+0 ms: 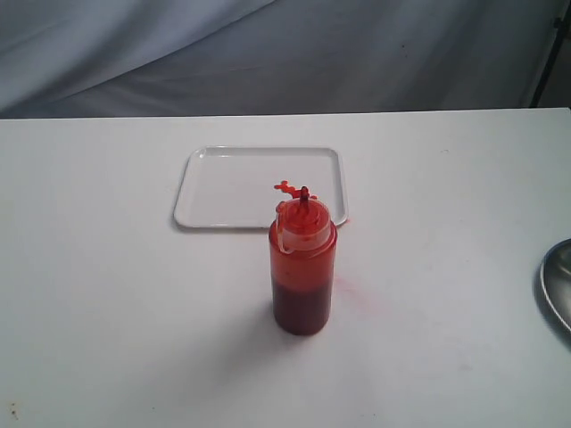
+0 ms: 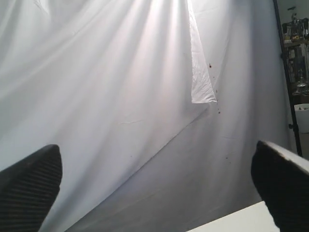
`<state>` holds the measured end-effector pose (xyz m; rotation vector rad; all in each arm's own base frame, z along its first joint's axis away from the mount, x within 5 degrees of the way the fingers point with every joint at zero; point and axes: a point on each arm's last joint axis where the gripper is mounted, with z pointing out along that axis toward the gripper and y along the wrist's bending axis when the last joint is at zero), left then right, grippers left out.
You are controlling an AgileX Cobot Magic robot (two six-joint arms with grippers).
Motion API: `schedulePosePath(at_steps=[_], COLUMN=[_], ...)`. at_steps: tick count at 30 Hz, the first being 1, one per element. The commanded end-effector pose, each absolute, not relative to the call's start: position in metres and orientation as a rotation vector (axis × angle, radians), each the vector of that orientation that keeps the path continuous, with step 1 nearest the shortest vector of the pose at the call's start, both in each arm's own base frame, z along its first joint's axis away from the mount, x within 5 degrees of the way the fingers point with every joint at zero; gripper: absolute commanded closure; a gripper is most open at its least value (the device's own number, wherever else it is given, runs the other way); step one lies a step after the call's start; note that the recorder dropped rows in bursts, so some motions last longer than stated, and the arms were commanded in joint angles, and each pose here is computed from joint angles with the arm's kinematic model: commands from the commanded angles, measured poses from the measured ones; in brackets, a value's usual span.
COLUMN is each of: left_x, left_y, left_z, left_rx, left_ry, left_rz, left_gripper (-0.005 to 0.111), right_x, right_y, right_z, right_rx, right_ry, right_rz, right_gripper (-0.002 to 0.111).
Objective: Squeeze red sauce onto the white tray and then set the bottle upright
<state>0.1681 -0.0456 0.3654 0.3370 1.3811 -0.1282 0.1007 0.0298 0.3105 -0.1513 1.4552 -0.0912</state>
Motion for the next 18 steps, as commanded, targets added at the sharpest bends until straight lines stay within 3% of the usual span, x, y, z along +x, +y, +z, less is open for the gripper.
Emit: schedulePosePath(at_steps=[1, 18], left_x=[0.148, 0.120], left_y=[-0.039, -0.033], left_z=[0.371, 0.386], left_rx=[0.303, 0.290], left_ry=[1.364, 1.252], left_rz=[-0.120, -0.113], left_gripper=[0.002, 0.002], right_x=[0.101, 0.101], right_y=[0.028, 0.028], right_z=[0.309, 0.308], right_rx=[-0.138, -0.136], right_ry=[1.460, 1.465], right_rz=[-0.097, -0.095], right_gripper=[0.003, 0.003])
